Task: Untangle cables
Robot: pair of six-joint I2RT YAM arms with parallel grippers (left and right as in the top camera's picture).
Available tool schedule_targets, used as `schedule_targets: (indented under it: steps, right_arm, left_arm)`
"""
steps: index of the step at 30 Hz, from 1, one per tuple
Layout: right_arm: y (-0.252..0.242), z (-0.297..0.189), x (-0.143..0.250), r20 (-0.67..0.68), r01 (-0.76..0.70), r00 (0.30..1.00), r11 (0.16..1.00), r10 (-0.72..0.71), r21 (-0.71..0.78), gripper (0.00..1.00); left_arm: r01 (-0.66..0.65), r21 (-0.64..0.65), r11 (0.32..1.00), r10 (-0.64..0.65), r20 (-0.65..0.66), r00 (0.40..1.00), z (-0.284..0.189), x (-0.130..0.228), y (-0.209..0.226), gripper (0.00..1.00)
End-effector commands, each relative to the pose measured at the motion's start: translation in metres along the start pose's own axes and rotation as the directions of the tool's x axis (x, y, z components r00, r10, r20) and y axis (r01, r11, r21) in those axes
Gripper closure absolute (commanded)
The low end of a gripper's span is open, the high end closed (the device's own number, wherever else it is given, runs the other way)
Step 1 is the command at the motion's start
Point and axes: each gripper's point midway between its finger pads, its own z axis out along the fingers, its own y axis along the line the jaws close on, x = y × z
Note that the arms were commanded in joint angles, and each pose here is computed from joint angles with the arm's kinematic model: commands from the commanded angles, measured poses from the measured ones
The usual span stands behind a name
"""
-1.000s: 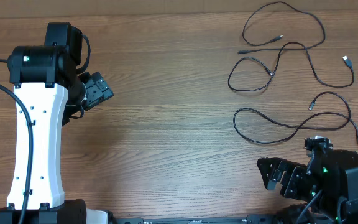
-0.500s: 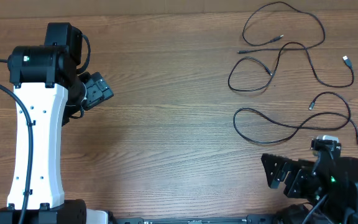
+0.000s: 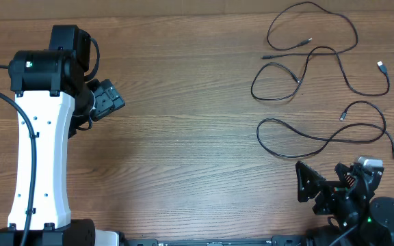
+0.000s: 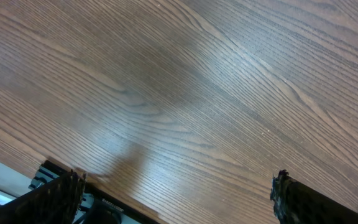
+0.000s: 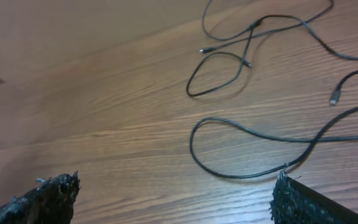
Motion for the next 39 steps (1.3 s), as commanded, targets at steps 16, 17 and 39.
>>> schedule_targets:
  steps: [16, 17, 39]
  right_arm:
    - [-0.009, 0.049, 0.016, 0.224, 0.15, 0.966, 0.986, -0.131, -0.073, 0.0]
    - [-0.009, 0.052, 0.017, 0.232, 0.153, 0.964, 0.986, -0.132, -0.074, 0.0]
    - [-0.006, 0.082, 0.006, 0.405, 0.21, 0.902, 0.971, -0.146, -0.117, 0.0]
  left_arm:
    - [-0.006, -0.001, 1.0, 0.006, -0.004, 1.0, 0.001, 0.0, 0.0, 0.0]
    - [-0.006, -0.001, 1.0, 0.006, -0.004, 1.0, 0.001, 0.0, 0.0, 0.0]
    - [-0.006, -0.001, 1.0, 0.006, -0.004, 1.0, 0.001, 0.0, 0.0, 0.01]
